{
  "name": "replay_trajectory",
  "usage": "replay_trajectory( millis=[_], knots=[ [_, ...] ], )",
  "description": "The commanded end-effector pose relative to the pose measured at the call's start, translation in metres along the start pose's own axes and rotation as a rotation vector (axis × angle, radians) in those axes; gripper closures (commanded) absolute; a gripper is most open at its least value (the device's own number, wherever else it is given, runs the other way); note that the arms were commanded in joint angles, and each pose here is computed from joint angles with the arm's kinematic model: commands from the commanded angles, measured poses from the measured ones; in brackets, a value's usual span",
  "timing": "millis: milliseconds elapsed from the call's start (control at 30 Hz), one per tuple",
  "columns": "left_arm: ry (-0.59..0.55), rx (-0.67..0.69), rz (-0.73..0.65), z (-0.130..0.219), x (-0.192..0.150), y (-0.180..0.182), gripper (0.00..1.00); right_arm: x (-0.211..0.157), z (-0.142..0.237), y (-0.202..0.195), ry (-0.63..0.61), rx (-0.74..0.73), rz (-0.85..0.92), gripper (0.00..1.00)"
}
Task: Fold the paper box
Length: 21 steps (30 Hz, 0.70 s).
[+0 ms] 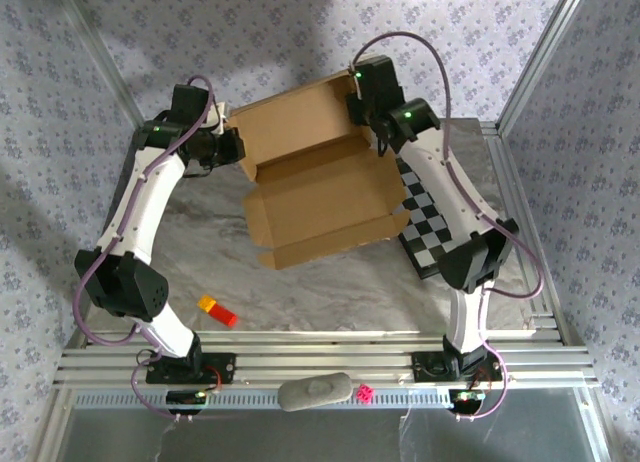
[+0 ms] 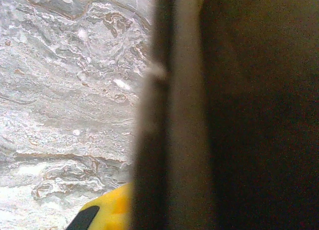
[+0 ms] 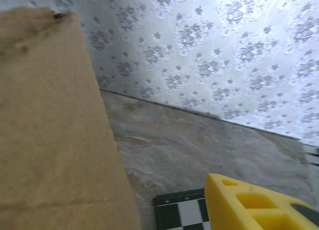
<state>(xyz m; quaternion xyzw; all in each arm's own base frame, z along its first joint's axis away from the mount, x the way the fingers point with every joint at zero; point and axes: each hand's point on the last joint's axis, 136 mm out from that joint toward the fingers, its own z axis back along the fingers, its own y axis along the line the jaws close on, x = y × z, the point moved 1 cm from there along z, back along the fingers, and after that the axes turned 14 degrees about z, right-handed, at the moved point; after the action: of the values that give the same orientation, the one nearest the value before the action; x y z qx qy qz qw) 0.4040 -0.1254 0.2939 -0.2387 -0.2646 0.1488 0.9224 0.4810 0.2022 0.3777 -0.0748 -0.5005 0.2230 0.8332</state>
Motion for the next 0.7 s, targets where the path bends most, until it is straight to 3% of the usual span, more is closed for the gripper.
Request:
replay_trajectory(
  millis=[0, 333, 533, 667],
  knots=[
    [-0.026, -0.023, 0.015, 0.01, 0.009, -0.007, 1.0, 0.014, 0.03, -0.003, -0.073, 0.128, -0.099, 0.5],
    [-0.025, -0.031, 0.013, 0.012, 0.008, -0.01, 1.0, -0.006, 0.016, 0.0, -0.025, 0.109, -0.051, 0.59],
    [-0.021, -0.029, 0.011, 0.013, 0.007, -0.01, 1.0, -0.008, 0.016, 0.01, 0.005, 0.014, 0.062, 0.5],
    [-0.014, -0.026, 0.011, 0.011, 0.005, -0.009, 1.0, 0.001, 0.024, 0.017, -0.029, 0.047, 0.075, 0.41]
  ],
)
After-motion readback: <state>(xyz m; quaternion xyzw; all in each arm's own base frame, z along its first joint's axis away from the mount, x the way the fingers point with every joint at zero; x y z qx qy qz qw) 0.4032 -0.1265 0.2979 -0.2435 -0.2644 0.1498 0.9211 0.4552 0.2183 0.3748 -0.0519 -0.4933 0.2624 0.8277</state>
